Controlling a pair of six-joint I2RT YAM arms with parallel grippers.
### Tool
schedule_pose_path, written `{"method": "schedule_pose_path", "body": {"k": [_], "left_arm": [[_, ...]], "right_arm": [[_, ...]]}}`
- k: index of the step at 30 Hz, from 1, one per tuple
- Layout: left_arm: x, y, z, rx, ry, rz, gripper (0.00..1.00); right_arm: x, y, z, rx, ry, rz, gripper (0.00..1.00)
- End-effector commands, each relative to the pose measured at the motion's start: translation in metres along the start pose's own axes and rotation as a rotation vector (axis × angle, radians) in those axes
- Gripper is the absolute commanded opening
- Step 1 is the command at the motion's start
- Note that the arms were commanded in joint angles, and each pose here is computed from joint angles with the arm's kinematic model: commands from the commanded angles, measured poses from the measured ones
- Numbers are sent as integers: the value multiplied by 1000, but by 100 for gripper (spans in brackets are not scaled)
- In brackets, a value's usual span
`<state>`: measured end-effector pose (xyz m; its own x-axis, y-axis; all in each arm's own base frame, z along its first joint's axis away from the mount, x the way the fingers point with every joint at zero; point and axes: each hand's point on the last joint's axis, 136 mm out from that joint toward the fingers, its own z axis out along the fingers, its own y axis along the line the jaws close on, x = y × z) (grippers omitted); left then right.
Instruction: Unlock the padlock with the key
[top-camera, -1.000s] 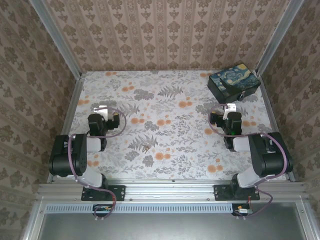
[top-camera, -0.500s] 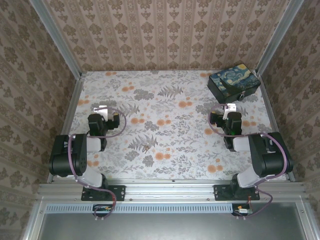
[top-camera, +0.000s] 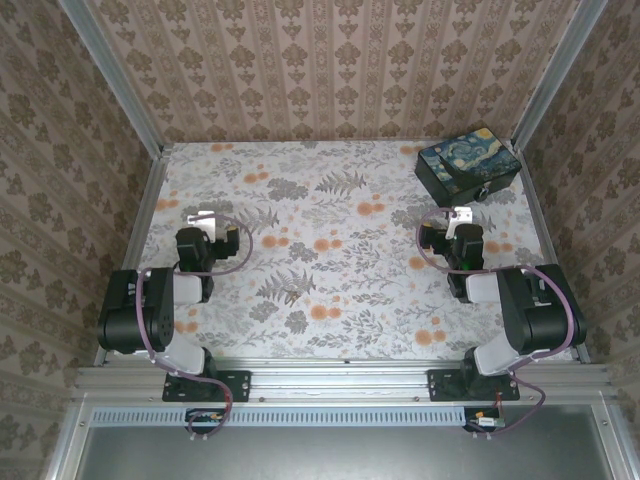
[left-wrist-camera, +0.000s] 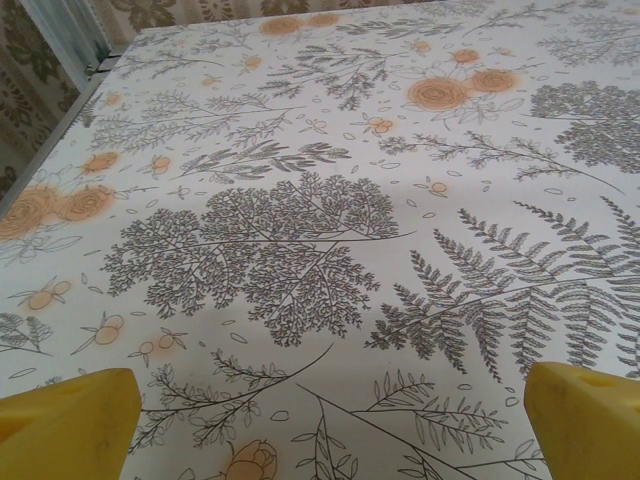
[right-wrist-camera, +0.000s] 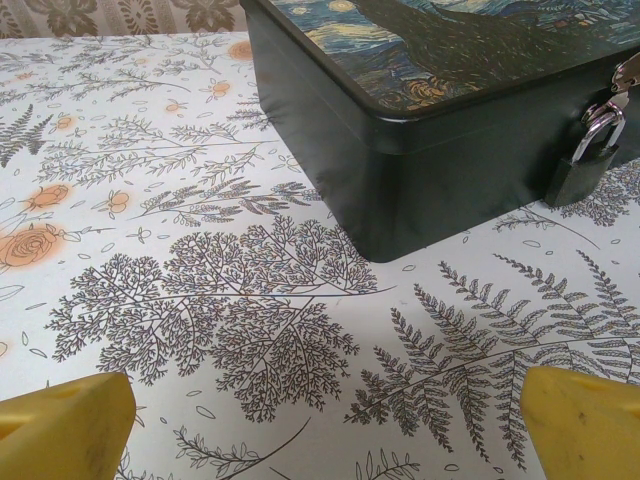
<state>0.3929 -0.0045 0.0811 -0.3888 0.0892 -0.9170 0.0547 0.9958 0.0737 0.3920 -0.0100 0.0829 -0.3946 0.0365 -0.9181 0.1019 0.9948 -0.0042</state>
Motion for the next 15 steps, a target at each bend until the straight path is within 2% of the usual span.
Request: {"method": "schedule_pose_path", "body": {"k": [1,4,7,10,13,15], "left_arm": [[-23,9,-3,15,-40,-48,100],[-35,46,-14,-178,45,-140,100],[-52,50,-23,-200,88,-162,100],[-64,48,-27,-210,186,-239,100],[-74,34,-35,-215,254,-285,100],[-84,15,-42,-187,258,-271,100]], "right_arm": [[-33,-1,-3,13,-16,1,100],[-63,-22,-13,104,33,85,100],[-74,-42,-12,133,157,235,100],[-78,-60,2,145,269,414,96],[-79,-75,25,124,331,596,89],[-78,-83,40,133,363,648,87]]}}
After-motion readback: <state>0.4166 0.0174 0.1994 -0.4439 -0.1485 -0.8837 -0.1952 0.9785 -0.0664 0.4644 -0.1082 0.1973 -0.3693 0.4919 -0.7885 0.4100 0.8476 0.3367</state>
